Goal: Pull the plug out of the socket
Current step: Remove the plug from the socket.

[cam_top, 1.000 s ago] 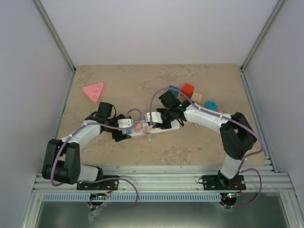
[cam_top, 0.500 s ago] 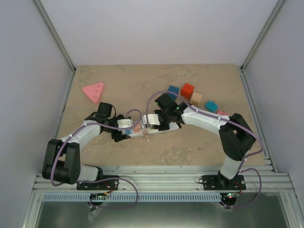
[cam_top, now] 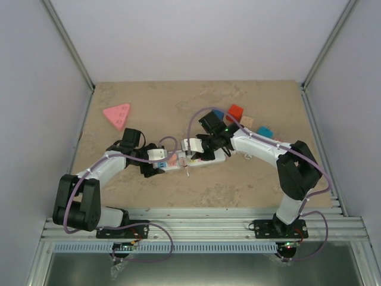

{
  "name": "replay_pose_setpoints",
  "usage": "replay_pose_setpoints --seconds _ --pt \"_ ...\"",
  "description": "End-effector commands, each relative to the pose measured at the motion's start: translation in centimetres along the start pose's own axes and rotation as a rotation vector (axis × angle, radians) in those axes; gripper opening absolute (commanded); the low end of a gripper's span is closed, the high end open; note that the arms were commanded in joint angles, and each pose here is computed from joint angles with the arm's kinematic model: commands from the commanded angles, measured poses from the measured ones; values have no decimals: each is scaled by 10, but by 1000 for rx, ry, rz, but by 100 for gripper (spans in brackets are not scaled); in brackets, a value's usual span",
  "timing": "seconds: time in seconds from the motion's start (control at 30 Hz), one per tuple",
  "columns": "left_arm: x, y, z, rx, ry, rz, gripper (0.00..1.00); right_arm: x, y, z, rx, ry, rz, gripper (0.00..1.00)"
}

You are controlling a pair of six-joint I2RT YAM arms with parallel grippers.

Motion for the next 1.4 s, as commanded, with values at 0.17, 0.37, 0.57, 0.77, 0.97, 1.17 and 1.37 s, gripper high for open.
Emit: replay_pose_setpoints --seconds 0.17,0.37,0.57,0.77,0.97,1.17,1.37 --pt "-13 6 8 -34 -27 -80 0 -15 -6 1 32 46 19 0" --pt "-13 6 8 -35 -28 -80 0 -18 -1 -1 75 55 23 1" --pt "-12 5 8 -34 -28 -78 0 -18 2 2 87 70 20 1" --pt "-11 5 8 -36 -27 -76 0 -17 11 1 8 39 -71 1" --pt "-11 5 8 -35 -28 -77 0 -10 17 -3 23 25 -69 1" --pt "-11 5 7 -35 -29 -76 0 -7 17 -2 28 27 -63 1" --pt "-12 5 8 -37 -29 -76 0 -6 16 -3 49 32 -43 1"
Point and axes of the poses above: each gripper's point midway between its finger pads, its own y axis back along the fingers, its own z axis along the line the jaws close on, x = y × z, the point moved 10 cm from there along y, back along the fingers, and after that the axes turned 11 degrees about y, right-handed, at the moved point
